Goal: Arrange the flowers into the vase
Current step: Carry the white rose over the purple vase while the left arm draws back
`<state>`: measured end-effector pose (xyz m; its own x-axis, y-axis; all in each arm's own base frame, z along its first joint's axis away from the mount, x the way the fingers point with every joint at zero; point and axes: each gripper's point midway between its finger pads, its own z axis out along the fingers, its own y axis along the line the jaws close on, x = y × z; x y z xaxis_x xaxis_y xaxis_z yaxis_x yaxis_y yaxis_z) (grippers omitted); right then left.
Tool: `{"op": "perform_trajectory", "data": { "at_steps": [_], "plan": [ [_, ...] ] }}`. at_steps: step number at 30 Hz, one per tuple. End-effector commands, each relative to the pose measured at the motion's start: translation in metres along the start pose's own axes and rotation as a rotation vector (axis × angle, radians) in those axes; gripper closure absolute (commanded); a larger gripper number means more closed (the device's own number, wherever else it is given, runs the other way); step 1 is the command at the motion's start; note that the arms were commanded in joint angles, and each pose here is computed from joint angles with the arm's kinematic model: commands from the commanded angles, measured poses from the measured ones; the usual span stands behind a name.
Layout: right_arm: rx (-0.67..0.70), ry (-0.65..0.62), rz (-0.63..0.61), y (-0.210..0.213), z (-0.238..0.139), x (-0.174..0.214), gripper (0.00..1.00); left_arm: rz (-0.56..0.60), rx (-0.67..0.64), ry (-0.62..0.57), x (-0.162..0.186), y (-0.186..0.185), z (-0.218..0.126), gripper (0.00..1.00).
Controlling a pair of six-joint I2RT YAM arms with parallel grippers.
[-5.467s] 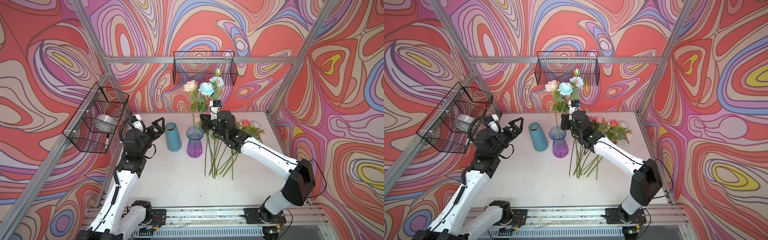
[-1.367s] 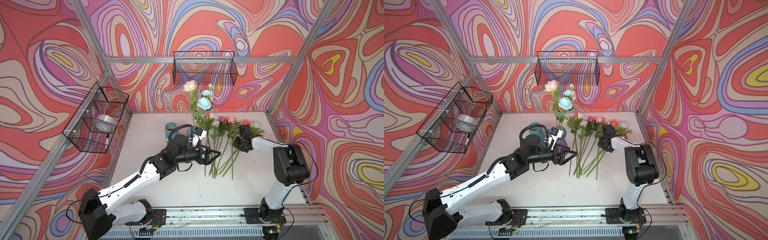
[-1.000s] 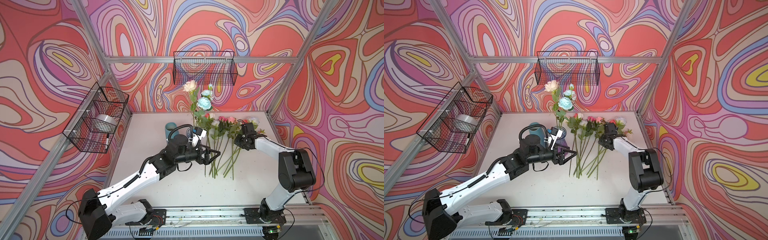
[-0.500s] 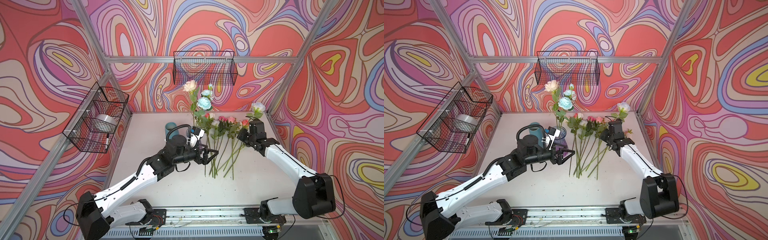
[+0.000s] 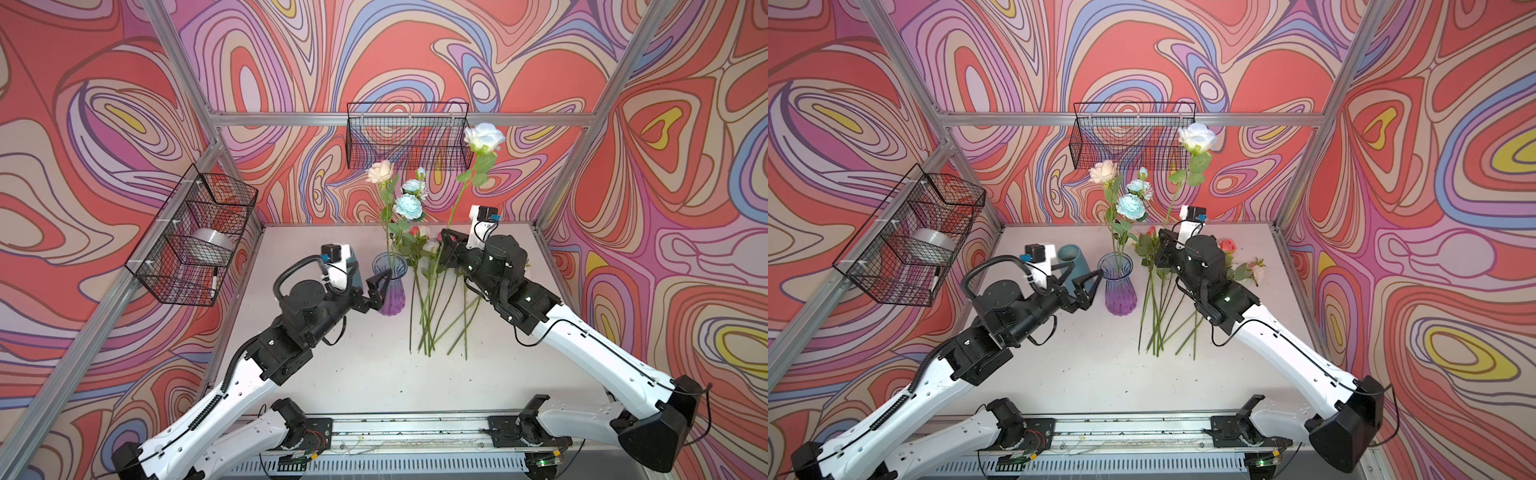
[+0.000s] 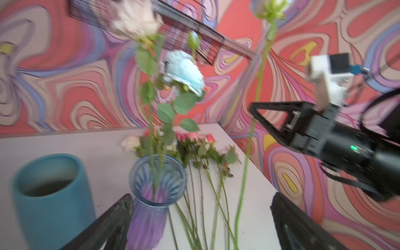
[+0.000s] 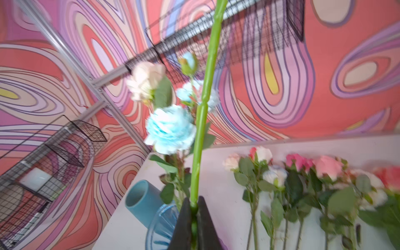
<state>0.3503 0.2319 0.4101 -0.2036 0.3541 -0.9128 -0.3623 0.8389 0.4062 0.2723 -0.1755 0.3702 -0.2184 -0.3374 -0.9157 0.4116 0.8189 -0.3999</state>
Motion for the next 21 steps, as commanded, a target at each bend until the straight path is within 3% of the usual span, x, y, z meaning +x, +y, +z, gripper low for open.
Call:
{"op": "perform_trajectory", "data": {
  "at_steps": [1, 5, 12, 21],
  "plan": [
    [-0.081, -0.161, -0.107, 0.045, -0.001, -0.042, 0.98, -0.072, -0.292, -0.183, -0.024, 0.066, -0.017, 0.00],
    [-0.165, -0.242, -0.198, 0.092, 0.006, -0.059, 0.98, -0.105, -0.411, -0.242, -0.033, 0.094, -0.029, 0.00],
    [-0.137, -0.350, -0.277, 0.114, 0.043, -0.076, 0.99, -0.114, -0.364, -0.208, -0.027, 0.089, -0.020, 0.00],
    [-0.057, -0.296, -0.384, 0.113, 0.099, -0.038, 0.99, -0.120, -0.341, -0.184, -0.023, 0.086, -0.014, 0.01]
  ]
}}
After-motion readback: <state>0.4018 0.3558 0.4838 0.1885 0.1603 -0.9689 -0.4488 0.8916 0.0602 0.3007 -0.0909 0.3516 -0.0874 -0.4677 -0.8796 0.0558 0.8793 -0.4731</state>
